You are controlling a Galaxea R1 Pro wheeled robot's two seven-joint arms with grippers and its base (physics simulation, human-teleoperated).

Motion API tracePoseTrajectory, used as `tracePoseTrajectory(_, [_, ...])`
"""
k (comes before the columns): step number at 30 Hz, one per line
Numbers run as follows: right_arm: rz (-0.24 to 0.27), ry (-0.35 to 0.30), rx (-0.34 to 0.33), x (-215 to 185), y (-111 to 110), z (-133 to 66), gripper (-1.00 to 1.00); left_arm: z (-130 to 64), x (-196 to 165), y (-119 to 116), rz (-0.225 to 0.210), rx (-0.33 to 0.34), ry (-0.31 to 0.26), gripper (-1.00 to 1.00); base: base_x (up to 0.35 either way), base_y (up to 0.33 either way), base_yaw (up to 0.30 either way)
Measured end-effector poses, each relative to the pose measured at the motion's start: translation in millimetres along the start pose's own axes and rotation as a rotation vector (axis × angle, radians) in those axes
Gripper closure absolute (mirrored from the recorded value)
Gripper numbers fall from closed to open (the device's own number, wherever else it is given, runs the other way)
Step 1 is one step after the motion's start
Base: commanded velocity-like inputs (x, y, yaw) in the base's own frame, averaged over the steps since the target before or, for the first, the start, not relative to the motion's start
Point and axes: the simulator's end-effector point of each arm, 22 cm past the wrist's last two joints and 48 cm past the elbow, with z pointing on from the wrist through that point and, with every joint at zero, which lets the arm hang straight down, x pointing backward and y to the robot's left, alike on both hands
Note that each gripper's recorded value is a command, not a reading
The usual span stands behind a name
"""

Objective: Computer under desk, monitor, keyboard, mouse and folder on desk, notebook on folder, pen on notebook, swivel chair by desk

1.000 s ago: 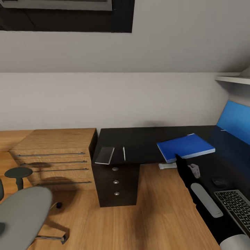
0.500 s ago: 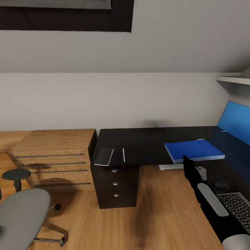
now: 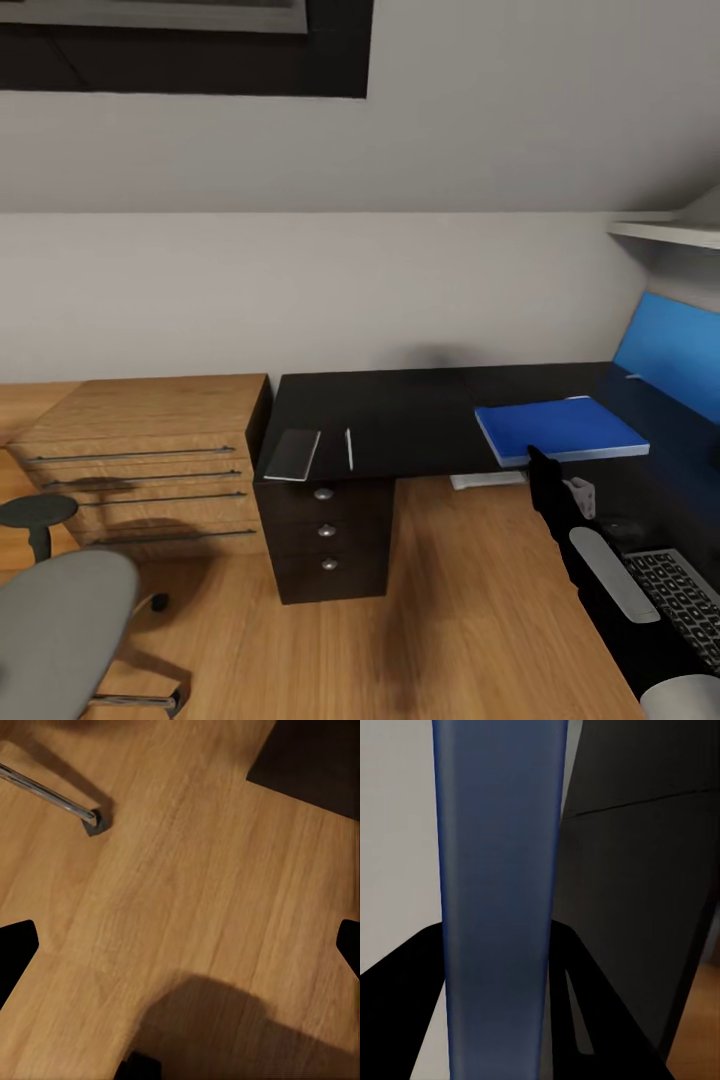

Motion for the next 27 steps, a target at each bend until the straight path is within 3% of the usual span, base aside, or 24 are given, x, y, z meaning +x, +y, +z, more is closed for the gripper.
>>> tracePoseTrajectory(5, [-0.002,0.008,-0.001,1.1,7.1,-1.8,1.00,-6.3,-2.1,-3.6,-0.002,0.003,0.002,-1.00,0.000,0.000,-0.142])
tracePoseTrajectory(23, [-0.015,0.032,-0.008,7.2,25.6,-7.4,1.00,-21.6,-10.6,-4.8,-0.002,0.003,0.004,-1.00,0.000,0.000,-0.004])
tracePoseTrajectory(27, [-0.016,0.031,-0.086,6.7,41.2,-8.1,1.00,-21.6,-10.9,-4.8,-0.002,0.003,0.003,-1.00,0.001,0.000,0.000])
